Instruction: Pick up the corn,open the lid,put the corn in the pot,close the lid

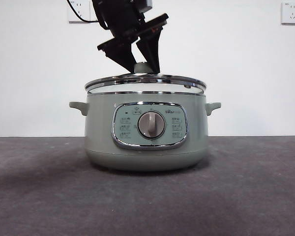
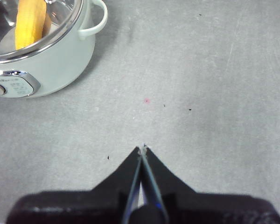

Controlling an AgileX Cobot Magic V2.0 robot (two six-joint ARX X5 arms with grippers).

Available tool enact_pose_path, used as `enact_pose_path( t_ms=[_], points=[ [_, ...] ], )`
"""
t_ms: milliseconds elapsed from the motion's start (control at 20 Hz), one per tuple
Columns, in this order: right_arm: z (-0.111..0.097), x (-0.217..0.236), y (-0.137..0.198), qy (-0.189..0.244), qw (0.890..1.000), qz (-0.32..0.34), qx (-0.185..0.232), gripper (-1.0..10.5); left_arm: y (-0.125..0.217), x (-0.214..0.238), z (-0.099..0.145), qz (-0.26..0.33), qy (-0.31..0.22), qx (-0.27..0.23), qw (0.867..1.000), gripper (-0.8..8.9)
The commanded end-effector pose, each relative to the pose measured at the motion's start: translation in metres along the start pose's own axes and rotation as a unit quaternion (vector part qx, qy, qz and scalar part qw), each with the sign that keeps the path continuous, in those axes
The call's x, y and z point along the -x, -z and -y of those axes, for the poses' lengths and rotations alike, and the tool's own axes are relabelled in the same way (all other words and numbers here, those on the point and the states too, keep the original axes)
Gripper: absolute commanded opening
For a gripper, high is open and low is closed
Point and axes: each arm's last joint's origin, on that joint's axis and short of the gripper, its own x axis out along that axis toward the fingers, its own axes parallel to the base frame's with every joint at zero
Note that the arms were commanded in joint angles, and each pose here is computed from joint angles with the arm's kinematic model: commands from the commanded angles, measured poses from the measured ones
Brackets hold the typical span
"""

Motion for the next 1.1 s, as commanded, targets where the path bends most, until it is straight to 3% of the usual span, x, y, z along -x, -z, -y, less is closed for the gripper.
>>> enact_pose_path(
  t_ms=[50, 1100],
  points=[
    [0.0, -0.003, 0.002, 0.001, 1.0, -0.005, -0.004, -0.1, -0.002, -0.01, 0.0, 0.005, -0.006, 0.001, 1.0, -0.09],
    [-0.001, -0.003, -0.002, -0.007, 1.0, 0.012, -0.01, -0.1, 0.008, -0.029, -0.004, -0.05, -0.046, -0.049, 0.997, -0.09]
  ],
)
